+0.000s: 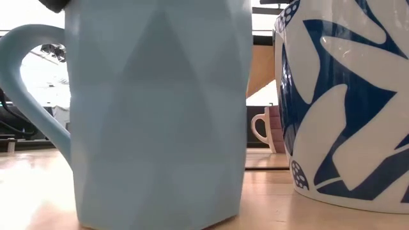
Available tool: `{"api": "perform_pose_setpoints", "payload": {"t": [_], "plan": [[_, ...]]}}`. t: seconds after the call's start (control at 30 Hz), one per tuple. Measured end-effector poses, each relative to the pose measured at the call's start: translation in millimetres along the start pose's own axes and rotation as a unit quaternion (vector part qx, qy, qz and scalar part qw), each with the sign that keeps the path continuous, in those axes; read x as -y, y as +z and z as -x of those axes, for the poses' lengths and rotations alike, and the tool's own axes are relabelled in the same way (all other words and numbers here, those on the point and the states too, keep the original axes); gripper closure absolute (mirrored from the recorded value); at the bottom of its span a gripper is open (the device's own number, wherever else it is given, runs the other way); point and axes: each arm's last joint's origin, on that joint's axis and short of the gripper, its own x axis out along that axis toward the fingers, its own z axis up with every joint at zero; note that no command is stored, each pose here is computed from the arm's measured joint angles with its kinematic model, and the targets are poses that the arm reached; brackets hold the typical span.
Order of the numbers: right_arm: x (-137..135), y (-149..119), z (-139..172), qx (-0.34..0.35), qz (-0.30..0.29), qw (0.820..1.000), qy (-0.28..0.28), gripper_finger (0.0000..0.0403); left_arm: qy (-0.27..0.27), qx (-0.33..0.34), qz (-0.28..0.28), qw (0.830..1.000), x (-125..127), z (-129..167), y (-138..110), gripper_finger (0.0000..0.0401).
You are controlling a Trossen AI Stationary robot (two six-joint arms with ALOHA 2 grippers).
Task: Place coffee mugs
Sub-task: Put the blue mug on the shelf
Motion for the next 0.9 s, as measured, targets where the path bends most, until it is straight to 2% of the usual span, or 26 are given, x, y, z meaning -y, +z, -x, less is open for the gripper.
{"api": "perform_pose_setpoints", "payload": {"t": [0.4, 0.63, 0.9], "plan": [[0, 0, 0, 0.0, -0.013, 1.0, 0.001, 0.0135, -0.01, -0.002, 0.028, 1.0, 0, 0, 0, 0.0369], [0, 0, 0, 0.0, -0.012, 1.0, 0.001, 0.0135, -0.027, -0.002, 0.048, 0.998, 1, 5, 1, 0.0371], [0, 0, 0, 0.001, -0.009, 1.0, 0.001, 0.0135, -0.075, -0.014, 0.113, 0.991, 2, 41, 1, 0.0373]]}}
